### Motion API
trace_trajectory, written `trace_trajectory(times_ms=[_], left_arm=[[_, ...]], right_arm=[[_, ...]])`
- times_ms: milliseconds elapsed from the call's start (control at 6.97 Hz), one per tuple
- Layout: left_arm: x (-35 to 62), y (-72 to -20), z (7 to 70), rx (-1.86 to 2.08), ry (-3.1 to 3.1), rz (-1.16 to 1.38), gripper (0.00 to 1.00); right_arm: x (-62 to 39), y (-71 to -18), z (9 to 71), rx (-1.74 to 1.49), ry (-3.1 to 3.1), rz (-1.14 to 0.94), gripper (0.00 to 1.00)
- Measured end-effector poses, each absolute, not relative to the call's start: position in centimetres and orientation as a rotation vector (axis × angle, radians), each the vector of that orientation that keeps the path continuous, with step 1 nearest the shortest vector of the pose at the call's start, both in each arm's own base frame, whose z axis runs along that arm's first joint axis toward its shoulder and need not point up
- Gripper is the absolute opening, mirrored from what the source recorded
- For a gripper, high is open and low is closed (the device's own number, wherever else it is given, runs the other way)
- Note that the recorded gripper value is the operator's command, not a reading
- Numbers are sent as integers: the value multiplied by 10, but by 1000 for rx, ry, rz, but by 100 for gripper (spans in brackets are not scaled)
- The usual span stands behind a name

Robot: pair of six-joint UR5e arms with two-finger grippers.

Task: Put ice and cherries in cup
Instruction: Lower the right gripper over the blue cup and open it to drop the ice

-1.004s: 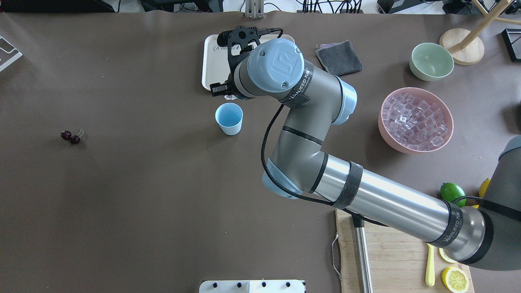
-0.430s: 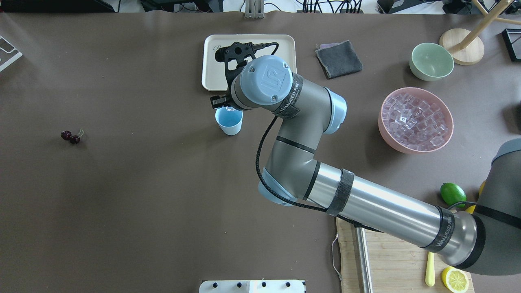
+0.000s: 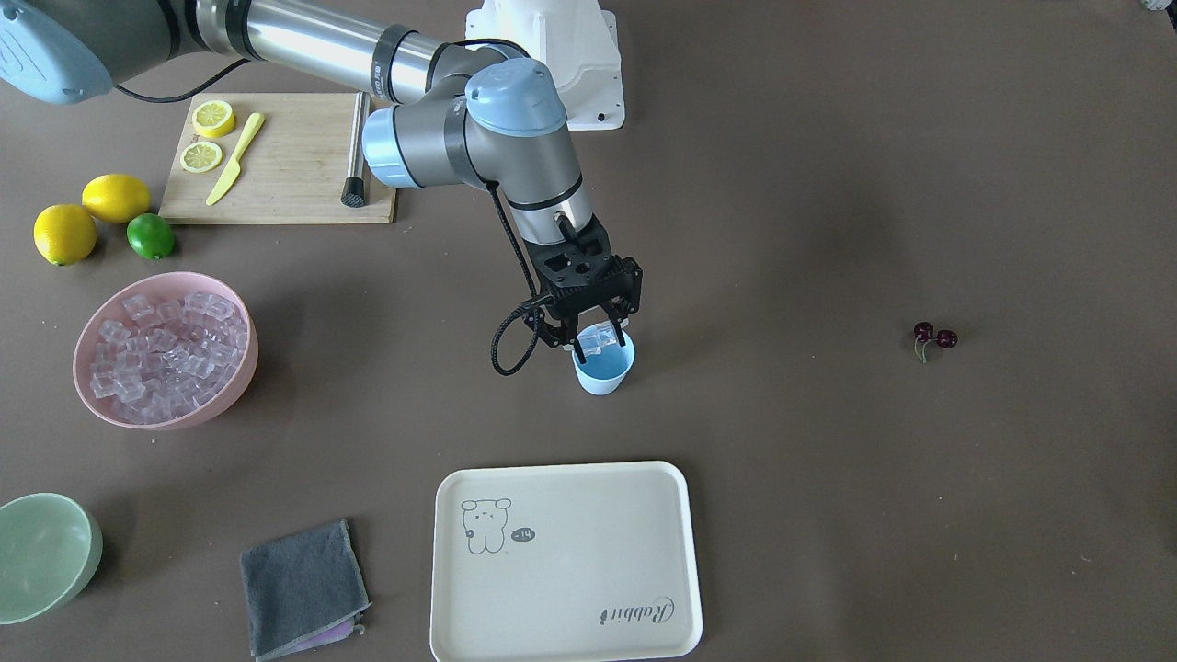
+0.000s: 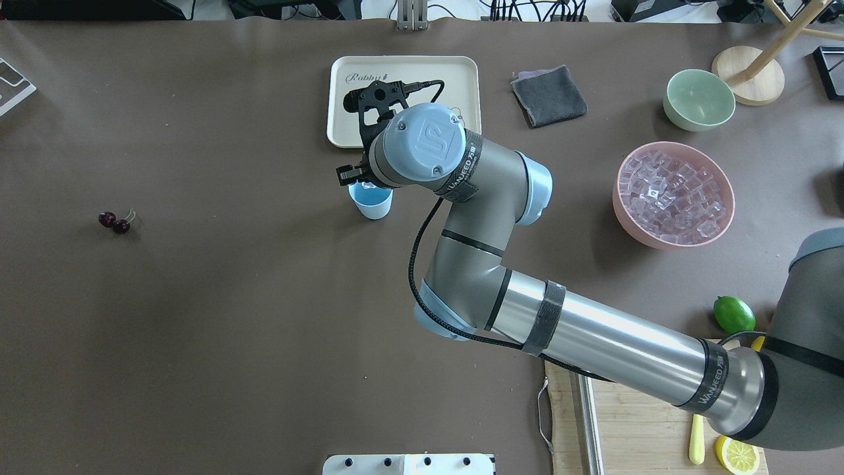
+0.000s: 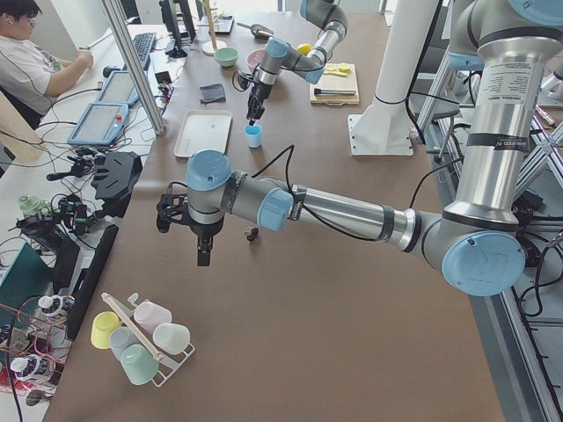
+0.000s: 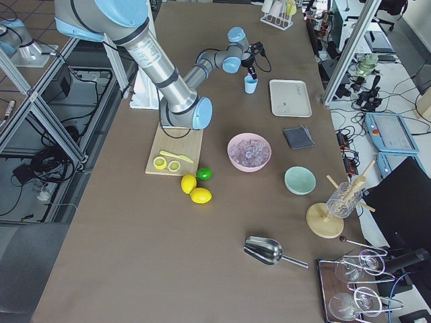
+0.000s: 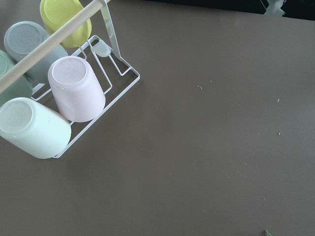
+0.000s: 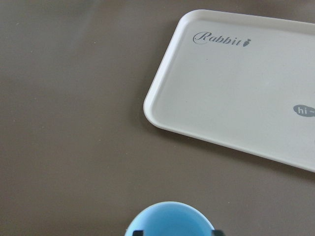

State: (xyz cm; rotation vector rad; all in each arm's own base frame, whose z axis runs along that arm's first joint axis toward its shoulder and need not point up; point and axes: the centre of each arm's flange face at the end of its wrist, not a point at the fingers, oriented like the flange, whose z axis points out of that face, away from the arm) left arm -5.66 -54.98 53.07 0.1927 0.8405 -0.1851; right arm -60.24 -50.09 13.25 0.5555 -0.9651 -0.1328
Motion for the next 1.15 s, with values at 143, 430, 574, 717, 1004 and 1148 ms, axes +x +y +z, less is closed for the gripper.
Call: trace_trajectory(times_ms=[143, 430, 574, 717, 1004, 1148], left_arm=[[-57, -549, 533, 190, 840, -186, 98], [-57, -549, 536, 185, 839, -187, 98], [-57, -548, 537, 182, 839, -188, 98], [-57, -546, 538, 181, 839, -189, 98], [-57, -546, 536, 184, 839, -188, 98], [-57, -546, 534, 188, 840, -187, 98]], right_arm=[[-606, -502, 136, 559, -968, -134, 49], [-609, -504, 138, 569, -971, -135, 99], [-610, -504, 138, 576, -967, -146, 100], [-610, -506, 138, 588, -960, -165, 100], [-590, -519, 134, 599, -971, -183, 100], [-561, -535, 145, 567, -996, -198, 100]])
